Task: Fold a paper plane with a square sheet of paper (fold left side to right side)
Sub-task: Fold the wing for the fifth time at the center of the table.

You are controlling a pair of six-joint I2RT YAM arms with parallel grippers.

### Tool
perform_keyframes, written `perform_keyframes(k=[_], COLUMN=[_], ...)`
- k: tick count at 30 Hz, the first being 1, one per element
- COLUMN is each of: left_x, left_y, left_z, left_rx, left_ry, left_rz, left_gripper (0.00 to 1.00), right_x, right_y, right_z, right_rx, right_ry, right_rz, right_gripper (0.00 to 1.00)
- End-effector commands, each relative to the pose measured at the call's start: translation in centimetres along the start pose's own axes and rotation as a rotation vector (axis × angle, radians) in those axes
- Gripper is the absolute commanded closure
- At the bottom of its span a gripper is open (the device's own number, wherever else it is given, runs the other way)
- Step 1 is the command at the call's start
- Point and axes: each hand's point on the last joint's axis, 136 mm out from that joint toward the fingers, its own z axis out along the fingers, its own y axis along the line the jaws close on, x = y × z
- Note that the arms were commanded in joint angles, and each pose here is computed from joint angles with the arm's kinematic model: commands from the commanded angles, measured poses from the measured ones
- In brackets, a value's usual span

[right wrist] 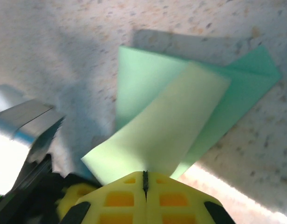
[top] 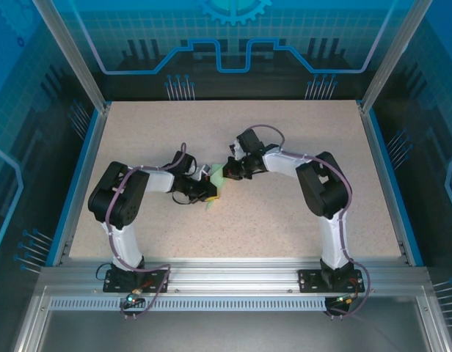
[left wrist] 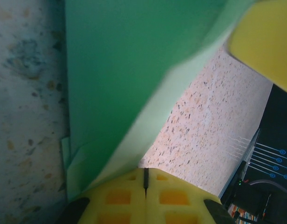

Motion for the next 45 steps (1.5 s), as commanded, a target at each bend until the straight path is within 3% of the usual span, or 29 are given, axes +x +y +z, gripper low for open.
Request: perform_keyframes(k=[1, 16, 29, 45], left_x=[2.5, 2.5, 2.7, 3.0], left_y=[3.6, 3.5, 3.7, 4.2], left_z=[0.9, 0.9, 0.8, 1.1], left_rx=[-0.100, -0.099, -0.107, -0.112], left_ry=[0.058, 0.061, 0.066, 0.077], left_rz=[-0.089, -0.083, -0.080, -0.091], left_gripper=[1.00, 1.00, 1.00, 1.00], right_x=[1.4, 3.0, 3.4, -1.3], right_y=[1.9, 1.5, -2.7, -5.3], right_z=[-0.5, 3.2, 4.3, 2.5], right_rx=[-0.086, -0.070, 0.094, 0.134], right_ry=[0.007, 0.085, 0.124, 0.060], right_rz=[-0.029, -0.026, -0.022, 0.014], right_gripper=[1.00, 1.00, 1.00, 1.00])
